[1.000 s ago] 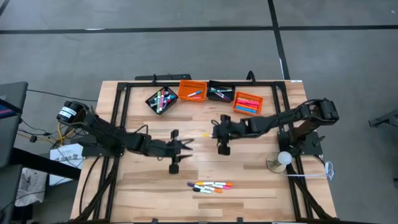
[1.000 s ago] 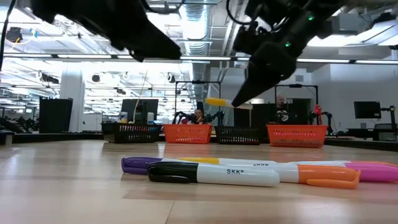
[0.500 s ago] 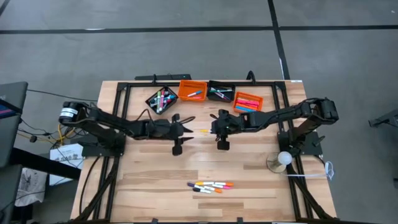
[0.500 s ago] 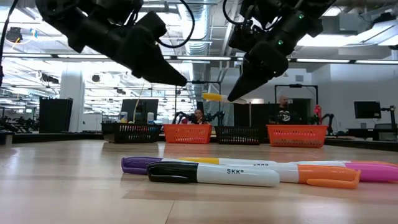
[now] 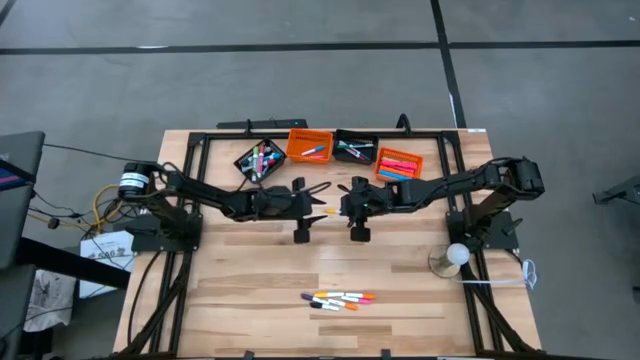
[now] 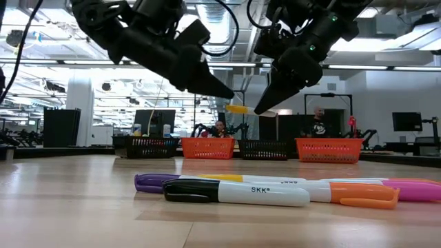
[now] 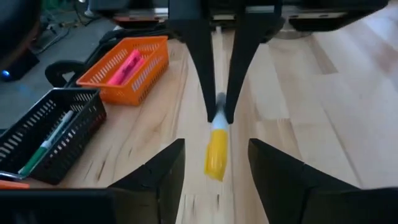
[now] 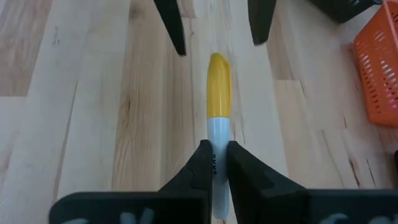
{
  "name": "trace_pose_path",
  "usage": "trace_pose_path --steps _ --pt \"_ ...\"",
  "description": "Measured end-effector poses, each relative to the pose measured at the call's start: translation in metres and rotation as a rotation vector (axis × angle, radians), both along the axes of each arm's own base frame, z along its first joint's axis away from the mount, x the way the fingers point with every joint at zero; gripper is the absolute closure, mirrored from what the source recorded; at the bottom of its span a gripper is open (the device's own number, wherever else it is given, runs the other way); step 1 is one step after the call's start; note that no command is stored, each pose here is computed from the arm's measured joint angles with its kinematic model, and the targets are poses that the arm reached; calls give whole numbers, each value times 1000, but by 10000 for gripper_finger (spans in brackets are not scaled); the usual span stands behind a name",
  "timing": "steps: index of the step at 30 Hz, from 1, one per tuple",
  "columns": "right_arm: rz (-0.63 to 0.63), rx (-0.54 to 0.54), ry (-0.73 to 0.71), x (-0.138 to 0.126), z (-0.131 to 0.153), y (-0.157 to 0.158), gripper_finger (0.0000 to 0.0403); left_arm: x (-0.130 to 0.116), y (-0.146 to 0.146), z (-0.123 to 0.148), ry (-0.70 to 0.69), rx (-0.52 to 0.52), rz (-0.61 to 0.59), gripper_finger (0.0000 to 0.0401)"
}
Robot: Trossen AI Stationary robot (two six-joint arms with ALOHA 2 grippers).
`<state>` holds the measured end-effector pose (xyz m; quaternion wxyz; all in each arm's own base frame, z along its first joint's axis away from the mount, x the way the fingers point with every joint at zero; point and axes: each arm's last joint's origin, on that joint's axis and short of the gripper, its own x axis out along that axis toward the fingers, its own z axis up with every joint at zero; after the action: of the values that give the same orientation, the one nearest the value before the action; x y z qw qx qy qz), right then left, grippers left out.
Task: Pick & Place Markers
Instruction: Put the small yellow highlighter into the left orange bin
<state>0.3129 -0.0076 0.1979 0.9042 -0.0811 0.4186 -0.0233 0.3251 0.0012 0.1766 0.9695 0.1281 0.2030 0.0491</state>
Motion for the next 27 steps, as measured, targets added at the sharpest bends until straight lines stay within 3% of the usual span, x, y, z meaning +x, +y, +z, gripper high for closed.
trace_pose_path --steps 27 --pt "77 -18 -102 8 7 -4 381 4 0 -6 11 2 0 259"
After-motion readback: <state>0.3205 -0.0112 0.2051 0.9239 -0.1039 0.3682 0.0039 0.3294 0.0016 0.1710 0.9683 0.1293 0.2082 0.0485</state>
